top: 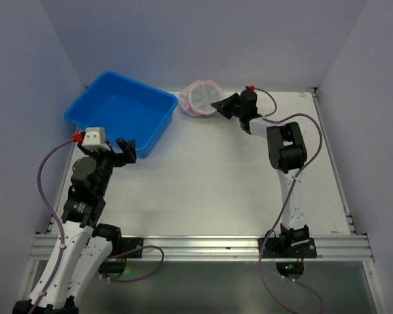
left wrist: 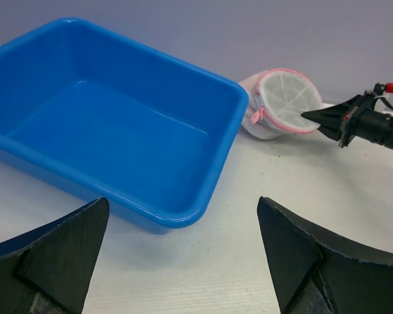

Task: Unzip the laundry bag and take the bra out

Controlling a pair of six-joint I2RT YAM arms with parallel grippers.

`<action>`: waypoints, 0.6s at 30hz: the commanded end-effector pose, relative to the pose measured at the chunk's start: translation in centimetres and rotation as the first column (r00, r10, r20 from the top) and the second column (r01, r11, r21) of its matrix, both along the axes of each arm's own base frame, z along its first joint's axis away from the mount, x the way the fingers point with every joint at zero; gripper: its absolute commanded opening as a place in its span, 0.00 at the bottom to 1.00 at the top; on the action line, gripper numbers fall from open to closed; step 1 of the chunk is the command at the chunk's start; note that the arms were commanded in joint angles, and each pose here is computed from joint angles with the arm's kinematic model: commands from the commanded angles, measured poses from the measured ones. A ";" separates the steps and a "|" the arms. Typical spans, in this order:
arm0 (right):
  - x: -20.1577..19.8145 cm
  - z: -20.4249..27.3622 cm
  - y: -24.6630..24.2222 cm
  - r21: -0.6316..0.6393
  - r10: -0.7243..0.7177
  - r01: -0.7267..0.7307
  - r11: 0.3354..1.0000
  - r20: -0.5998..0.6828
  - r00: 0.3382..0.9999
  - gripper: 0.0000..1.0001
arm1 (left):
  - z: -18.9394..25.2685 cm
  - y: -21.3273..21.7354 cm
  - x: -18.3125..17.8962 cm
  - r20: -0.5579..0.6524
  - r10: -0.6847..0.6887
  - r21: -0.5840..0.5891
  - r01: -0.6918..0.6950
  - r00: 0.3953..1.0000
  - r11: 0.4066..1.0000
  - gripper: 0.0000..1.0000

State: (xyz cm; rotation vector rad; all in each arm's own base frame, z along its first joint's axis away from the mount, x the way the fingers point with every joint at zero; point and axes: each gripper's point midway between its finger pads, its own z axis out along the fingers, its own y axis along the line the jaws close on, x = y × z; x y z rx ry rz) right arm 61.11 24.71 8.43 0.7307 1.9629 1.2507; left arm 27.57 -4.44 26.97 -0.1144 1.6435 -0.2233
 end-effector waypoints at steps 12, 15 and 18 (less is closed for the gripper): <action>-23.3 7.0 -1.0 -0.024 0.454 -0.457 0.889 0.167 0.875 0.00 | -1.7 -7.8 0.2 -0.103 -0.412 -0.121 0.400 0.905 0.908 0.93; -28.0 6.7 -0.2 -0.087 0.534 -0.527 0.845 0.178 0.827 0.00 | -3.1 -10.0 -0.6 -0.159 -0.512 -0.229 0.473 0.844 0.851 0.94; -31.8 6.5 0.7 -0.139 0.596 -0.579 0.803 0.167 0.786 0.00 | -5.0 -11.8 -1.6 -0.212 -0.569 -0.305 0.500 0.794 0.811 0.98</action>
